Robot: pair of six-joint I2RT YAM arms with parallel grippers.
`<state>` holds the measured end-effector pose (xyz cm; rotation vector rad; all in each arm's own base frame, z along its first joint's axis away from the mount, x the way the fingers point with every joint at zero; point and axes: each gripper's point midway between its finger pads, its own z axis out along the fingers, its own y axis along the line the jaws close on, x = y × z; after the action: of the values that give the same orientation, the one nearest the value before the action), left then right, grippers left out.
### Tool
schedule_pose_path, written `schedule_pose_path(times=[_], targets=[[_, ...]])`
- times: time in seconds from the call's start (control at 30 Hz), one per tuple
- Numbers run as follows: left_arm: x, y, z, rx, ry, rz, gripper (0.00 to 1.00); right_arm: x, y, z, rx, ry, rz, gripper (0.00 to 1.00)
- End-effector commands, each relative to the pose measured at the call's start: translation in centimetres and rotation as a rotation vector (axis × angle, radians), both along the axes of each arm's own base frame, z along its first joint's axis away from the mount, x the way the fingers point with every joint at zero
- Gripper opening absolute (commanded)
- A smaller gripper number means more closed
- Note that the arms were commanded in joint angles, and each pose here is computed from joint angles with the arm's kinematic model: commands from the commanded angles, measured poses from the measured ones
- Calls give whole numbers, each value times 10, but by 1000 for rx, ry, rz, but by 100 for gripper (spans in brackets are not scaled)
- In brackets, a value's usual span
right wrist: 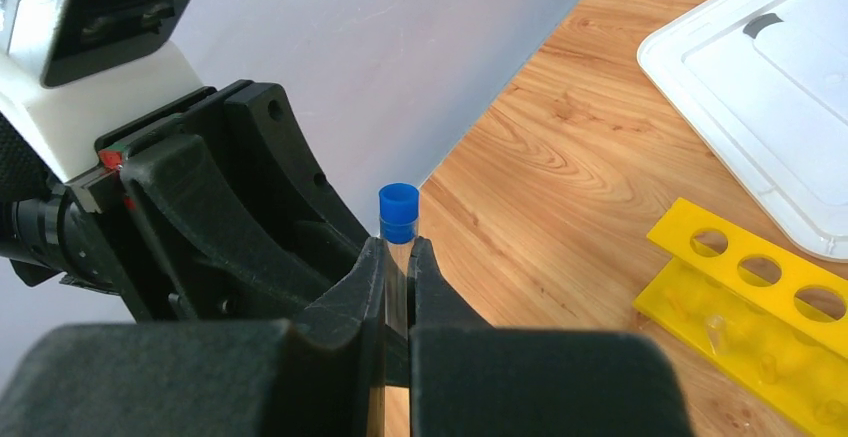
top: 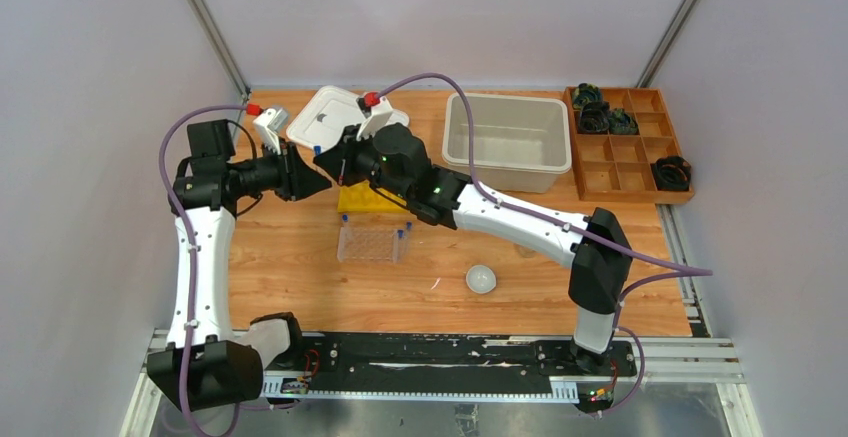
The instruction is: Organize the chemistry lab equipment
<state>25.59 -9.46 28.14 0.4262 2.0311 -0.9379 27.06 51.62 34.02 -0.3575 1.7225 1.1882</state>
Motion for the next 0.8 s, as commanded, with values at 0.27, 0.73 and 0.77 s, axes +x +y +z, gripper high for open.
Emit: schedule_pose_path(times=[0.27,0.73,0.77], targets=[[0,2,6,60,-101,-22,8,5,-19,-2,-113,44,-14,52],[-4,-1,8,51,-117,-46,3,5,-2,-3,-201,69,154,47],[-4,-1,8,52,-118,-45,3,6,-2,-3,-202,70,156,46]])
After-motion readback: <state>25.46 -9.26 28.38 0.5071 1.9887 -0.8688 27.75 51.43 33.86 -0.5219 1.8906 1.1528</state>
